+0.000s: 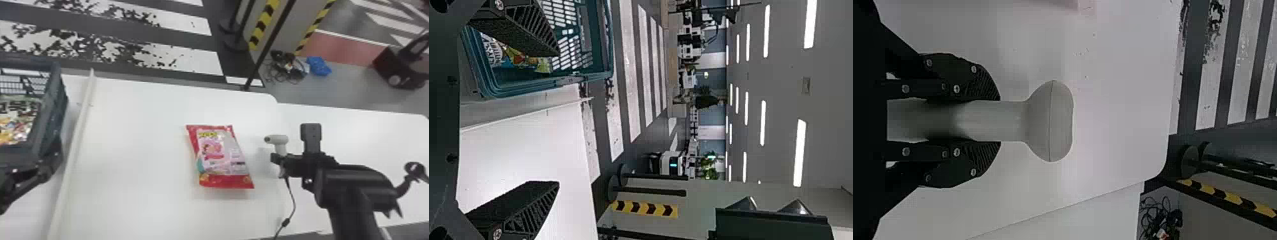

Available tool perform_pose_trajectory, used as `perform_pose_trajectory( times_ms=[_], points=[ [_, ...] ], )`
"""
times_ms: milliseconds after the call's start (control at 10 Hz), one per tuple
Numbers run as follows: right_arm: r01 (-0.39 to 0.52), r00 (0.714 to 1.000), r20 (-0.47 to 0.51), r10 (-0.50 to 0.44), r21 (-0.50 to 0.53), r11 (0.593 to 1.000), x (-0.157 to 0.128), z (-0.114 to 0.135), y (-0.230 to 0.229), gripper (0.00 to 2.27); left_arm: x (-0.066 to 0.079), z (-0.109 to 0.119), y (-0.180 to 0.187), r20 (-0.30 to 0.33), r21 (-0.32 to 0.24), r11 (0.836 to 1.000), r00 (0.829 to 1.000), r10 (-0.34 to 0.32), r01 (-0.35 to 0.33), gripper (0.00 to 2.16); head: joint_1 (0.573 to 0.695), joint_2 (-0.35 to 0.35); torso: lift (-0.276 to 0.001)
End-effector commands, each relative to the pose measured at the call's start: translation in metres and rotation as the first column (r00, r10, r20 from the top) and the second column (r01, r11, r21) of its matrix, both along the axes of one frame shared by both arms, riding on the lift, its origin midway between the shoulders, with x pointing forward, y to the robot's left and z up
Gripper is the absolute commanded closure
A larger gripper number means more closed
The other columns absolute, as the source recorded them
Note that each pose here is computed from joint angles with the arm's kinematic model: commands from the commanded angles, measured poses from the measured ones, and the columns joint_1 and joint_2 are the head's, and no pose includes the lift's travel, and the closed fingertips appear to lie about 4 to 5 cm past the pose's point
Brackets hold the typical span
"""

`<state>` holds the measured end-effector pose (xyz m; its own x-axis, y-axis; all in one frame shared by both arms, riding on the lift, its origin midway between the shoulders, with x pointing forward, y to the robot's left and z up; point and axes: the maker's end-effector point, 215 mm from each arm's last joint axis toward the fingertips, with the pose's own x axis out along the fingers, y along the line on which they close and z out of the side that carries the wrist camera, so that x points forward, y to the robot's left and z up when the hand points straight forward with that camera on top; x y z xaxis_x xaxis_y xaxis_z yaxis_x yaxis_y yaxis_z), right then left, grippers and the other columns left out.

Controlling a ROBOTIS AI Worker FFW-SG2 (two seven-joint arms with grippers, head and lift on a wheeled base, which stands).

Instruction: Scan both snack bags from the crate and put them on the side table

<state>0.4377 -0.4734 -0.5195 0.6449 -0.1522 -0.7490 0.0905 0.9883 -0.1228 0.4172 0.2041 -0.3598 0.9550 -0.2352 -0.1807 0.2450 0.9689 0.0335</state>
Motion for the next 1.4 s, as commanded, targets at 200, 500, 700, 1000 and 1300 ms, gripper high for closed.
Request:
perform_pose_trajectory(
  times_ms=[200, 500, 700, 1000, 1300],
  points=[
    [-0.015, 1.0, -0.016, 0.015, -0.005, 1.0, -0.001, -0.012, 0.004, 2.26, -0.001, 0.0, -0.001, 0.0, -0.001, 1.0, 1.0, -0.003, 0.003, 0.08, 0.695, -0.341, -0.087],
    [-0.029, 0.999, -0.028, 0.028, -0.005, 1.0, -0.001, -0.02, 0.01, 2.2, -0.001, 0.0, -0.001, -0.001, -0.001, 1.0, 1.0, -0.003, 0.003, 0.08, 0.695, -0.337, -0.087],
    [-0.016, 1.0, -0.016, 0.016, -0.016, 1.0, 0.001, -0.019, 0.008, 1.51, -0.001, 0.0, -0.002, -0.002, -0.004, 1.0, 1.0, -0.004, 0.004, 0.08, 0.695, -0.334, -0.087],
    [-0.015, 1.0, -0.006, 0.015, -0.023, 1.0, 0.002, -0.014, 0.008, 0.12, -0.001, 0.0, -0.001, -0.001, -0.003, 1.0, 1.0, -0.003, 0.003, 0.08, 0.695, -0.335, -0.087],
    [-0.009, 0.999, 0.053, 0.01, -0.018, 1.0, -0.007, 0.017, 0.016, 0.11, -0.001, 0.0, 0.0, -0.001, -0.003, 1.0, 1.0, -0.002, 0.002, 0.08, 0.695, -0.334, -0.087]
  ],
)
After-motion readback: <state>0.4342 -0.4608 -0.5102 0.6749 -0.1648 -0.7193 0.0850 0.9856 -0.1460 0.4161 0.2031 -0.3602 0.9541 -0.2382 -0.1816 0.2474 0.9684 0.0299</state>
